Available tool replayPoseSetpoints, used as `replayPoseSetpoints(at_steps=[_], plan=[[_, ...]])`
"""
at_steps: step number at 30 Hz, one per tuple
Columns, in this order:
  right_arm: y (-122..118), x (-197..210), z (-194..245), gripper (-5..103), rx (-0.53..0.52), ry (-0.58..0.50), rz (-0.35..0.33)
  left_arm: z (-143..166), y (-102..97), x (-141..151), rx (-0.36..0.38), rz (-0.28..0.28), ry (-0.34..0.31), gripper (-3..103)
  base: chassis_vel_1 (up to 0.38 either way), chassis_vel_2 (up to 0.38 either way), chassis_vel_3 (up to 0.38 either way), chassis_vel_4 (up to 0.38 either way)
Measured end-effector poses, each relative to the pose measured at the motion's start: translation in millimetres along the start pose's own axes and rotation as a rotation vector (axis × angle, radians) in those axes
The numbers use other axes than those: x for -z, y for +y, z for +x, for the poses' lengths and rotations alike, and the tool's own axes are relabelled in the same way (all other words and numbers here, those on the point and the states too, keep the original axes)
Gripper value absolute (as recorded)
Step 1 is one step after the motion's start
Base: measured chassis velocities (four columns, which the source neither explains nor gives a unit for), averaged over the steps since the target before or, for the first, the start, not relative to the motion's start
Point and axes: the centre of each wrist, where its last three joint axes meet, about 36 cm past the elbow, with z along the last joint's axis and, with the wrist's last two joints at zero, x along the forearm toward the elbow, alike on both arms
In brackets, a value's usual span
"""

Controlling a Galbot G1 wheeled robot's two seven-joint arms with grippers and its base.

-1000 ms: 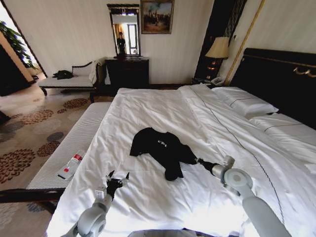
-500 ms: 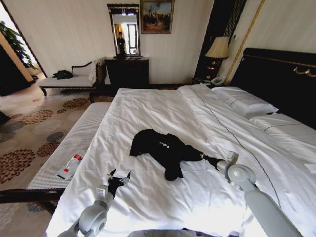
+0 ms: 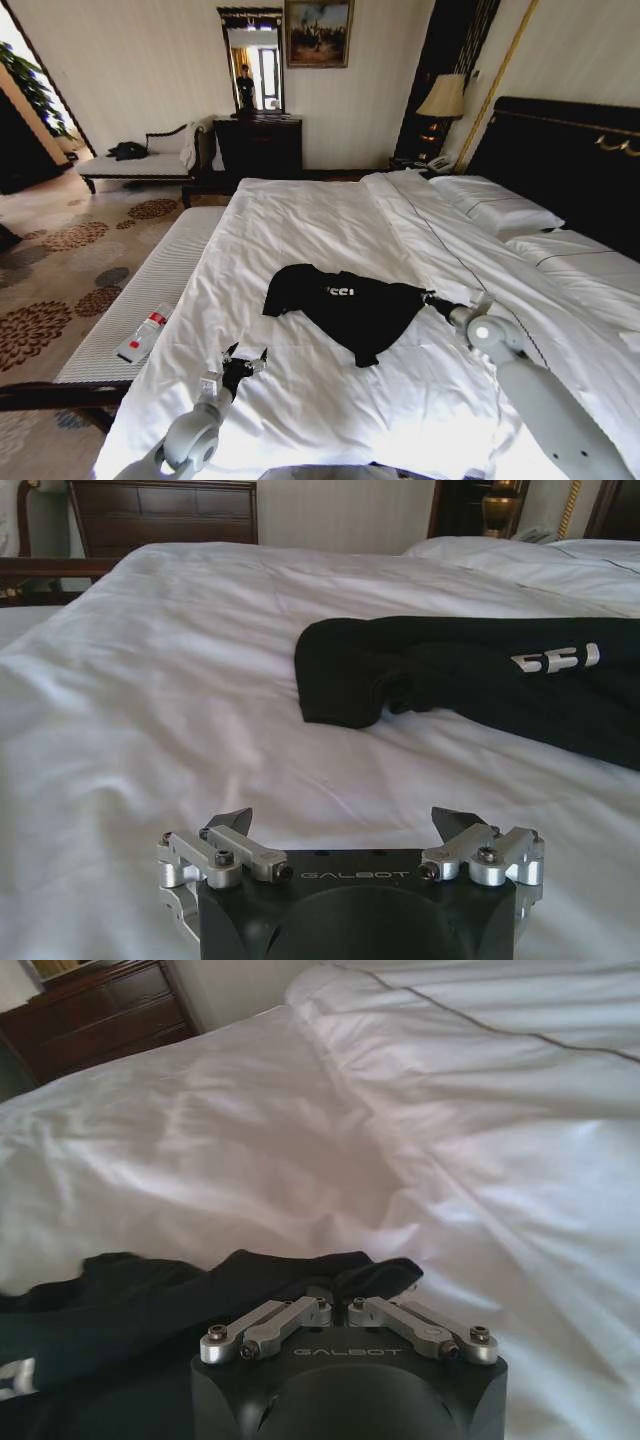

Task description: Fold the clothes on the bed.

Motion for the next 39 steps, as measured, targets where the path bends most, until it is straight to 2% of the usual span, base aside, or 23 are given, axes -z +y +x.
replayPoseSetpoints(at_steps=[3, 6, 11, 13, 15, 17, 20, 21, 23, 24, 27, 28, 29, 32, 36, 39], plan=[[-5, 2, -5, 2, -0.012, -0.01, 0.002, -2, -3.3, 2, -0.016, -0.001, 0.006, 100, 0.0, 0.0, 0.0, 0.0], [-14, 1, -16, 2, -0.037, -0.028, 0.024, -15, -13.5, 12, -0.079, 0.019, 0.028, 100, 0.0, 0.0, 0.0, 0.0], [-21, -2, -31, 0, -0.051, -0.043, 0.063, -45, -28.3, 35, -0.171, 0.015, 0.025, 100, 0.0, 0.0, 0.0, 0.0], [-19, -4, -37, 5, -0.05, -0.046, 0.066, -57, -41.2, 37, -0.222, 0.013, 0.046, 100, 0.0, 0.0, 0.0, 0.0], [-17, -5, -38, 5, -0.048, -0.049, 0.066, -60, -47.3, 36, -0.245, 0.014, 0.06, 100, 0.0, 0.0, 0.0, 0.0], [-13, -10, -39, 16, -0.043, -0.052, 0.063, -67, -57.5, 34, -0.282, 0.01, 0.077, 100, 0.0, 0.0, 0.0, 0.0], [-10, -15, -35, 16, -0.039, -0.056, 0.065, -73, -68.5, 36, -0.322, 0.018, 0.089, 100, 0.0, 0.0, 0.0, 0.0], [-9, -17, -32, 27, -0.036, -0.06, 0.067, -77, -75.8, 40, -0.346, 0.031, 0.091, 103, 0.0, 0.0, 0.0, 0.0], [-10, -23, -26, 38, -0.036, -0.059, 0.069, -81, -88.4, 43, -0.381, 0.053, 0.097, 100, 0.0, 0.0, 0.0, 0.0], [-10, -23, -26, 38, -0.036, -0.059, 0.069, -81, -88.4, 43, -0.381, 0.053, 0.097, 100, 0.0, 0.0, 0.0, 0.0], [-11, -30, -19, 55, -0.036, -0.058, 0.07, -81, -103.3, 39, -0.413, 0.064, 0.11, 99, 0.0, 0.0, 0.0, 0.0], [-11, -30, -19, 55, -0.036, -0.058, 0.07, -81, -103.3, 39, -0.413, 0.064, 0.11, 99, 0.0, 0.0, 0.0, 0.0], [-10, -31, -17, 61, -0.034, -0.057, 0.07, -80, -107.3, 38, -0.422, 0.069, 0.115, 99, 0.0, 0.0, 0.0, 0.0], [-6, -34, -13, 66, -0.026, -0.059, 0.069, -78, -113.9, 33, -0.433, 0.083, 0.131, 99, 0.0, 0.0, 0.0, 0.0], [0, -43, -2, 88, -0.012, -0.057, 0.064, -83, -124.7, 20, -0.416, 0.142, 0.173, 98, 0.0, 0.0, 0.0, 0.0], [1, -47, 3, 93, -0.007, -0.053, 0.064, -88, -129.5, 17, -0.406, 0.173, 0.179, 97, 0.0, 0.0, 0.0, 0.0]])
